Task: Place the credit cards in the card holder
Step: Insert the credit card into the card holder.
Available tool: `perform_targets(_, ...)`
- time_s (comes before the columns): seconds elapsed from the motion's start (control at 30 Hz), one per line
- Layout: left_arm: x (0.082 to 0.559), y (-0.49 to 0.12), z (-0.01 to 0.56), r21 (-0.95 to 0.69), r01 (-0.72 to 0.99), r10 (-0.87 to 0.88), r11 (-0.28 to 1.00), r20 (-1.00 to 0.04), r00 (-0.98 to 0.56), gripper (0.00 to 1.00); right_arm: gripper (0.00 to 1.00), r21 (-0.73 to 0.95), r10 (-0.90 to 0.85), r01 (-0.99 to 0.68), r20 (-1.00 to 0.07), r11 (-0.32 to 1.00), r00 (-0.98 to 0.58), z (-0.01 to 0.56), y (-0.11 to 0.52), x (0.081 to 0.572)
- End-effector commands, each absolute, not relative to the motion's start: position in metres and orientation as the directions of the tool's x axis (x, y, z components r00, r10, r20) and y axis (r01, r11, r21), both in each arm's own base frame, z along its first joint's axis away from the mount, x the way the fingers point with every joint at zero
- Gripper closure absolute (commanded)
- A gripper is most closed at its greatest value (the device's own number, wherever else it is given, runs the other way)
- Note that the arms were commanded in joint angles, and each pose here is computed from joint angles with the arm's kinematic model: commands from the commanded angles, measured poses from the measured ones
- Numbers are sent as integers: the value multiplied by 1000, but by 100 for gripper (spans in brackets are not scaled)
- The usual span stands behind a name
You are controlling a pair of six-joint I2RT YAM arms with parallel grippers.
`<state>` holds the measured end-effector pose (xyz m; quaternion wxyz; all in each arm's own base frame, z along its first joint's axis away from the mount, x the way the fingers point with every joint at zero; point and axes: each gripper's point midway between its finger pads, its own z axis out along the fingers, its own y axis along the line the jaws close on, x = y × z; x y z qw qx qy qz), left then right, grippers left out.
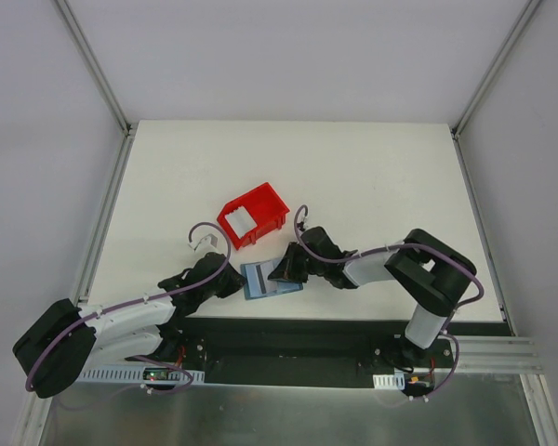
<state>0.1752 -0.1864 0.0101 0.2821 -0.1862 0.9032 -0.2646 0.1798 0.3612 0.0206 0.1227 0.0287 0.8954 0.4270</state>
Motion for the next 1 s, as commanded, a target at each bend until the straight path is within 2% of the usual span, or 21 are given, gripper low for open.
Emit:
perform_targets(0.0,149,-159,-23,-430,-218,-398,876,-392,-829,100,100,729,88,-40,-137,683,-987,-2,356,160)
perform_targets(0.13,149,-160,-22,-439,-218,-404,871,-389,-828,100,99,734,78,-64,-158,676,-984,4,363,161)
perform_targets(0.27,148,-161,-23,-441,-214,-400,872,-388,-830,100,78,679,74,-93,-214,728,-974,5,354,166)
perform_targets(0.43,148,-161,-22,-447,-208,-398,870,-388,-831,100,61,541,47,-149,-332,828,-942,17,327,179)
perform_targets(0.73,149,-162,-20,-446,-188,-382,875,-397,-835,100,59,481,-62,-234,-348,845,-936,19,344,170)
perform_targets(0.97,151,-165,-17,-456,-175,-378,873,-403,-834,100,60,518,-128,-302,-345,800,-930,30,377,163)
